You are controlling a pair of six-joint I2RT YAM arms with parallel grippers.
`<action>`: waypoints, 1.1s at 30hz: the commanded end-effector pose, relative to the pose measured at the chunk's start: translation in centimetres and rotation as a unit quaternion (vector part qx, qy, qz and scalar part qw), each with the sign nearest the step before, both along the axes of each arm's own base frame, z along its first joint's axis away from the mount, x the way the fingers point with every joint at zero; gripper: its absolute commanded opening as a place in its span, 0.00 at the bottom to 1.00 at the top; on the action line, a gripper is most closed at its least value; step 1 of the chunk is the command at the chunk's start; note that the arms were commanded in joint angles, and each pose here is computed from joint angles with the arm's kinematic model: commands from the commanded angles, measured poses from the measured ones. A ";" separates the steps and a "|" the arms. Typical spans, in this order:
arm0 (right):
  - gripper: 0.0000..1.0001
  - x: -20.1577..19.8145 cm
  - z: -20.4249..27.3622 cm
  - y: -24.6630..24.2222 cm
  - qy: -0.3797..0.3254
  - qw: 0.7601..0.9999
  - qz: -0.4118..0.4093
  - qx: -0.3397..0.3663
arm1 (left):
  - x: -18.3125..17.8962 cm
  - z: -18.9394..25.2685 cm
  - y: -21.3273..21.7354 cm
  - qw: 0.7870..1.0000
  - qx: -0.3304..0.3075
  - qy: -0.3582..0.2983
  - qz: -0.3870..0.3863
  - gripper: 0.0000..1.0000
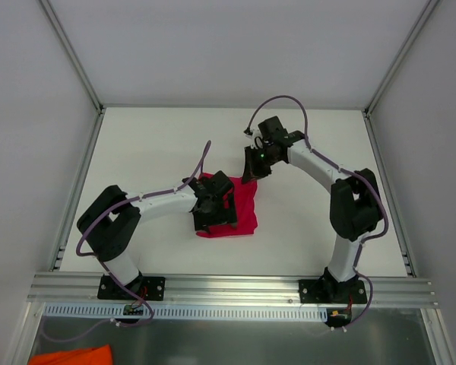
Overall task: Fold and stack the t-shirts
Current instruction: Fold the long partially folded tshirt into a neat square, then smooth out wrinkles on the folded tshirt
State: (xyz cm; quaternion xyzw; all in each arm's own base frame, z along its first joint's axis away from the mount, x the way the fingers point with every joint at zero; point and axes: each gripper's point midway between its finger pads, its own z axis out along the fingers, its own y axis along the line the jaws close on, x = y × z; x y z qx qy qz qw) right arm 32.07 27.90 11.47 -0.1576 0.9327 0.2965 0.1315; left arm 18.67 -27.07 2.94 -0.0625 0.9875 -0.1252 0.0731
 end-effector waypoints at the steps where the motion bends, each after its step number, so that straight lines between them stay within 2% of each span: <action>1: 0.01 0.9 0.7 0.7 0.001 1.000 0.001 0.024 | -0.9 0.5 1.0 1.000 0.020 0.004 0.004 0.90; 5: 0.01 0.6 -1.6 -0.1 0.027 1.000 0.003 -0.003 | -0.9 0.7 1.0 1.000 0.022 0.003 0.005 0.90; 12: 0.01 2.5 -3.2 -3.2 -0.021 0.995 -0.010 -0.099 | -0.9 1.3 1.1 1.000 0.027 0.004 0.002 0.93; 23: 0.01 3.9 -4.2 -5.1 -0.071 0.986 -0.024 -0.148 | -0.6 1.9 1.5 0.999 0.039 -0.007 -0.006 0.95; 25: 0.01 4.4 -4.1 -5.5 -0.084 0.983 -0.033 -0.160 | -0.6 2.0 1.5 0.999 0.038 -0.008 -0.010 0.98; 28: 0.01 5.0 -1.4 -6.2 -0.139 0.975 -0.048 -0.167 | 0.1 2.7 0.8 0.999 0.020 -0.029 -0.025 0.99; 29: 0.01 5.0 0.8 -6.3 -0.161 0.973 -0.053 -0.155 | 0.4 3.1 0.5 0.999 0.012 -0.040 -0.031 0.99; 32: 0.01 4.6 5.2 -6.9 -0.197 0.967 -0.052 -0.151 | 3.4 6.4 -1.8 0.991 -0.044 -0.119 -0.045 0.99; 33: 0.01 4.6 8.1 -7.3 -0.225 0.962 -0.059 -0.144 | 4.3 7.3 -2.6 0.987 -0.056 -0.138 -0.052 0.99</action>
